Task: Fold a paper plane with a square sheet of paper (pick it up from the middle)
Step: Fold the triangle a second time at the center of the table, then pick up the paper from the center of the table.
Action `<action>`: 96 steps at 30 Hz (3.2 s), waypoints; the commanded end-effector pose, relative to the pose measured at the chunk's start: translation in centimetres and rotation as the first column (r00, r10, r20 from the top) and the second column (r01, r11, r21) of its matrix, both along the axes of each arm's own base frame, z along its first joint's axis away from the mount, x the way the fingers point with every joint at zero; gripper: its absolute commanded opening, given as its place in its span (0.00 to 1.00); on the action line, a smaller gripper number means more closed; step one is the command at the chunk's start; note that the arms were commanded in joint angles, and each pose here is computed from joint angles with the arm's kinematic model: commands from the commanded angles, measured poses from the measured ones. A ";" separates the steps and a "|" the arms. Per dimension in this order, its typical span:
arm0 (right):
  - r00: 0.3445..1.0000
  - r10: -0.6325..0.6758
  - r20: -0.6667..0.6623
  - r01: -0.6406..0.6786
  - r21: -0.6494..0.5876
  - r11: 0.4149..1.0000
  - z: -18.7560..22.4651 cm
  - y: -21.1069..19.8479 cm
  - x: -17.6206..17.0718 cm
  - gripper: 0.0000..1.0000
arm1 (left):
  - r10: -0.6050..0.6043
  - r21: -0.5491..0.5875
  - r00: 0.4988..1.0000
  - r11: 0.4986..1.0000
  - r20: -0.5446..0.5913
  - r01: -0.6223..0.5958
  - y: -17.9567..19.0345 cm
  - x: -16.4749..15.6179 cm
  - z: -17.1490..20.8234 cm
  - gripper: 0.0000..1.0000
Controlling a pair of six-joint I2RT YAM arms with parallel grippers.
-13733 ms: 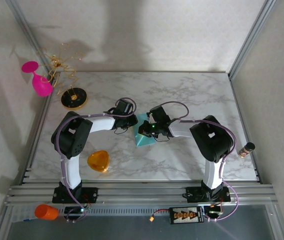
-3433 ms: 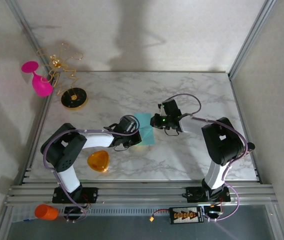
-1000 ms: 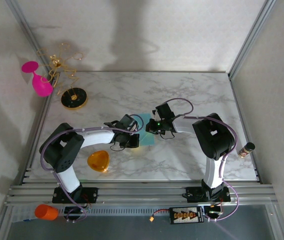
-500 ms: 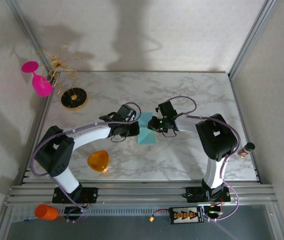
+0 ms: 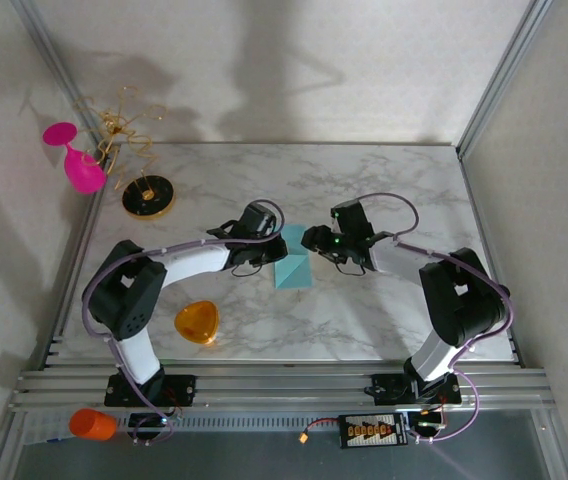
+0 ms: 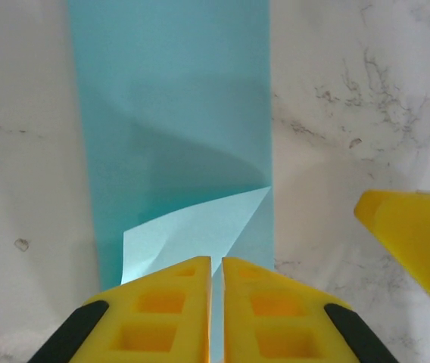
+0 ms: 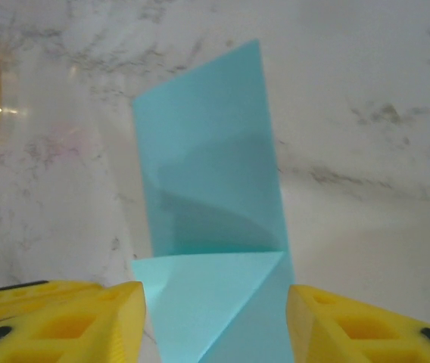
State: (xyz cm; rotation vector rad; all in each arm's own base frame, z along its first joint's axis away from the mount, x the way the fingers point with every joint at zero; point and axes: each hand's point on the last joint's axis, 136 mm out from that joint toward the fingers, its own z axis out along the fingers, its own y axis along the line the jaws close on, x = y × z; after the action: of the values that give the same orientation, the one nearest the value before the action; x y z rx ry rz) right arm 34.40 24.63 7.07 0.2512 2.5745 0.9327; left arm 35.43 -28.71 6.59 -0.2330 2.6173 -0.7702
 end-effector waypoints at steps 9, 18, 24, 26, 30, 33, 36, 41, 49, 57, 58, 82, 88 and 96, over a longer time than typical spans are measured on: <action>0.998 -0.050 -0.028 0.051 0.032 0.998 -0.2 -0.2 0.0 0.57 | 0.078 0.078 0.996 0.994 -0.034 -0.075 0.8 1.0 -3.4 0.08; 0.987 -0.052 -0.154 0.060 0.047 0.997 -1.8 0.6 -1.3 0.49 | 0.105 0.098 0.992 0.990 -0.064 -0.099 1.8 0.3 -5.3 0.05; 0.982 -0.045 -0.183 0.059 0.069 0.996 -1.9 1.8 -1.6 0.46 | 0.124 0.088 0.989 0.989 -0.082 -0.117 2.2 -0.2 -6.0 0.05; 0.980 -0.046 -0.192 0.060 0.067 0.996 -2.1 2.0 -1.7 0.45 | 0.127 0.089 0.988 0.989 -0.086 -0.119 2.4 -0.4 -6.1 0.05; 0.978 -0.042 -0.203 0.056 0.064 0.996 -2.4 2.5 -1.9 0.44 | 0.135 0.084 0.987 0.988 -0.089 -0.128 2.6 -0.6 -6.3 0.05; 0.977 -0.034 -0.212 0.048 0.060 0.997 -2.8 2.9 -2.0 0.44 | 0.142 0.081 0.985 0.988 -0.097 -0.134 2.8 -0.8 -6.5 0.05; 0.975 -0.032 -0.218 0.044 0.052 0.998 -3.2 3.0 -2.0 0.43 | 0.144 0.074 0.985 0.988 -0.100 -0.137 2.8 -0.9 -6.6 0.05; 0.975 -0.019 -0.222 0.029 0.045 0.999 -3.5 3.4 -1.9 0.41 | 0.144 0.074 0.985 0.988 -0.099 -0.137 3.0 -0.9 -6.5 0.05; 0.971 0.004 -0.239 0.010 0.055 0.998 -4.0 4.0 -2.1 0.41 | 0.144 0.070 0.985 0.988 -0.099 -0.137 3.0 -1.0 -6.4 0.05; 0.971 0.039 -0.237 -0.013 0.107 0.994 -3.6 4.8 -2.3 0.39 | 0.146 0.073 0.984 0.988 -0.100 -0.139 3.1 -1.0 -6.5 0.05; 0.970 0.041 -0.238 -0.014 0.110 0.994 -3.6 4.8 -2.3 0.39 | 0.148 0.072 0.984 0.987 -0.100 -0.141 3.1 -1.0 -6.6 0.05; 0.967 0.050 -0.251 -0.017 0.132 0.991 -3.6 5.0 -2.0 0.37 | 0.149 0.063 0.983 0.988 -0.106 -0.142 3.1 -1.1 -6.7 0.05; 0.974 0.078 -0.211 -0.045 0.155 0.987 -2.6 5.3 -2.0 0.33 | 0.153 0.063 0.983 0.987 -0.103 -0.147 3.2 -1.0 -6.6 0.05; 0.972 0.105 -0.208 -0.065 0.194 0.979 -2.7 5.7 -2.3 0.28 | 0.153 0.061 0.983 0.987 -0.099 -0.148 3.2 -0.8 -6.3 0.05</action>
State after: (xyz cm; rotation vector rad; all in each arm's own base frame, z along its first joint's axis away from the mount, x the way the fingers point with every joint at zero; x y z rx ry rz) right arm 32.33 30.02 4.20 0.3517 2.7283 1.1986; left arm 35.75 -27.42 1.76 -0.4124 2.6132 -0.7369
